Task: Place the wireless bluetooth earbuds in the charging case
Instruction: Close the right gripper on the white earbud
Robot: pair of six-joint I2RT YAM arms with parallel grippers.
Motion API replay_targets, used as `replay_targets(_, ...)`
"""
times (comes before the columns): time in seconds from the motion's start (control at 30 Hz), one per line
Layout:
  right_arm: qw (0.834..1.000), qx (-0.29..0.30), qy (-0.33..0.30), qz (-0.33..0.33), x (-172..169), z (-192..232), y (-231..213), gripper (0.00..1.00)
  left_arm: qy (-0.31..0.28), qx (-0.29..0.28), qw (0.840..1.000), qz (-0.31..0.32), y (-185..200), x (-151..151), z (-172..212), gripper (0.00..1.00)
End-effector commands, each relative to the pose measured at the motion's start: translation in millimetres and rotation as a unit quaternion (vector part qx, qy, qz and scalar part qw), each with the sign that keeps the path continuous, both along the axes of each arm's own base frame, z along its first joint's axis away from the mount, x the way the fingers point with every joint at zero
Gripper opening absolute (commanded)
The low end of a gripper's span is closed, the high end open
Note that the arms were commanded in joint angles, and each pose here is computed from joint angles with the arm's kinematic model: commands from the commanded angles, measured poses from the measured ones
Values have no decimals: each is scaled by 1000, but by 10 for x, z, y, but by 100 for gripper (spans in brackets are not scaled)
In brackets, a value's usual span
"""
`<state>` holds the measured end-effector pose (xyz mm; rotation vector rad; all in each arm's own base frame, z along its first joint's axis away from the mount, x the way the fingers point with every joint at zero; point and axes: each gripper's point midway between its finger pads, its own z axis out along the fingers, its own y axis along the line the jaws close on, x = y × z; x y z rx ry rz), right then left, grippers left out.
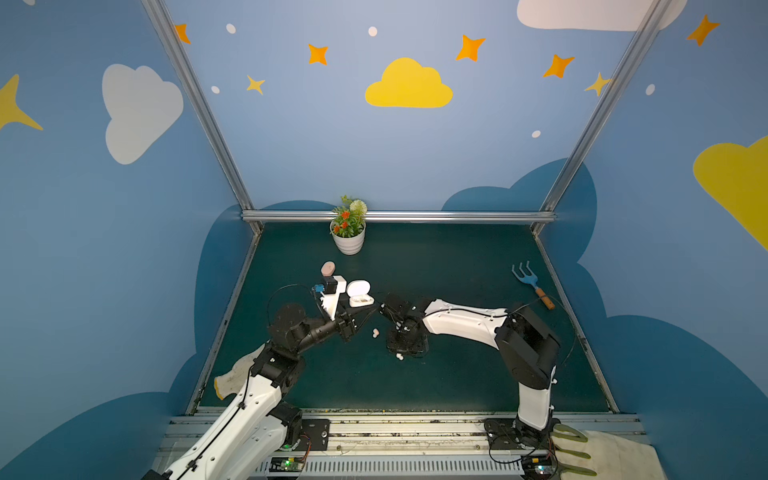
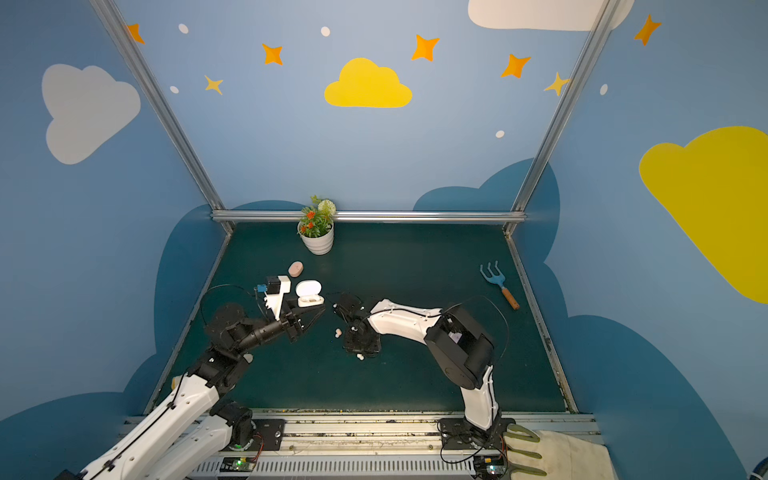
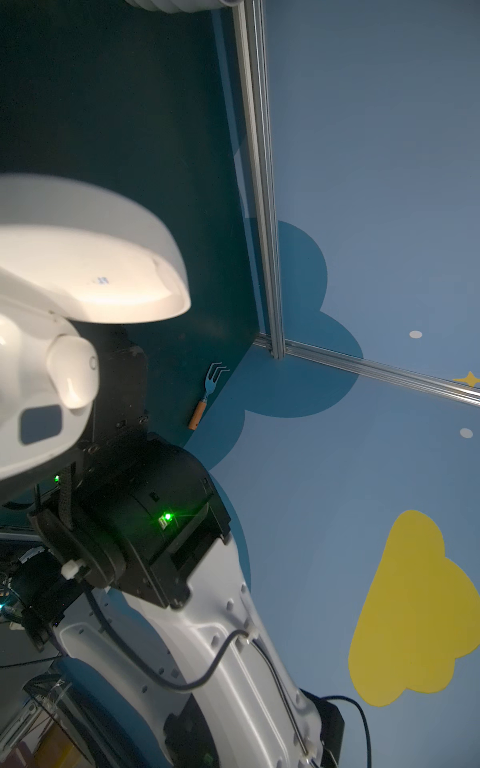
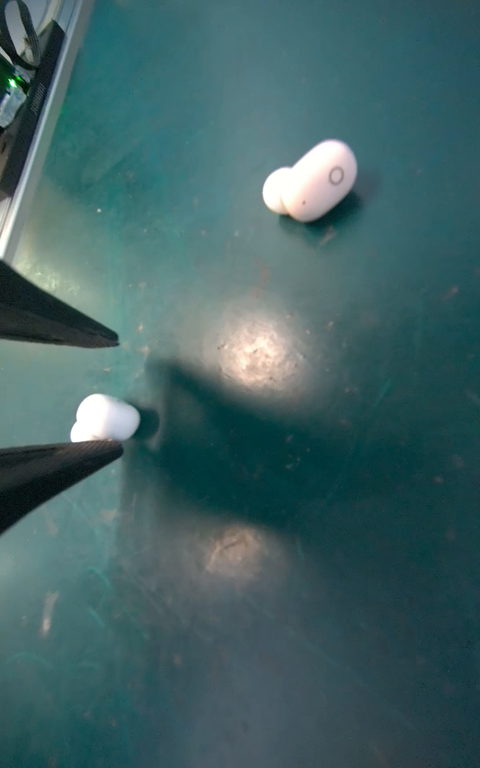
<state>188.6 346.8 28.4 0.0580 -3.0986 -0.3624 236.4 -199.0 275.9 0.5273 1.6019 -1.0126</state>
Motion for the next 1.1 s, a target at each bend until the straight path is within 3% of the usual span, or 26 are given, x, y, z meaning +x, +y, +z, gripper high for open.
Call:
replay_targets(0.0, 1000, -26, 2, 7, -8, -39, -41, 36, 1, -5, 1000, 13, 39, 16, 6, 19)
replay_targets(0.2, 999, -38, 11, 10, -7, -89, -35, 33, -2, -5, 1000, 14, 44, 12, 16, 19)
replay_targets(0.6, 999, -47, 21, 12, -20, -143, -26, 15, -6, -4, 1000, 13, 47, -3, 29, 19)
replay_targets(1.07, 999, -18, -34, -5, 137, 171, -143, 13, -4, 1, 1000, 4, 20, -12, -7, 20)
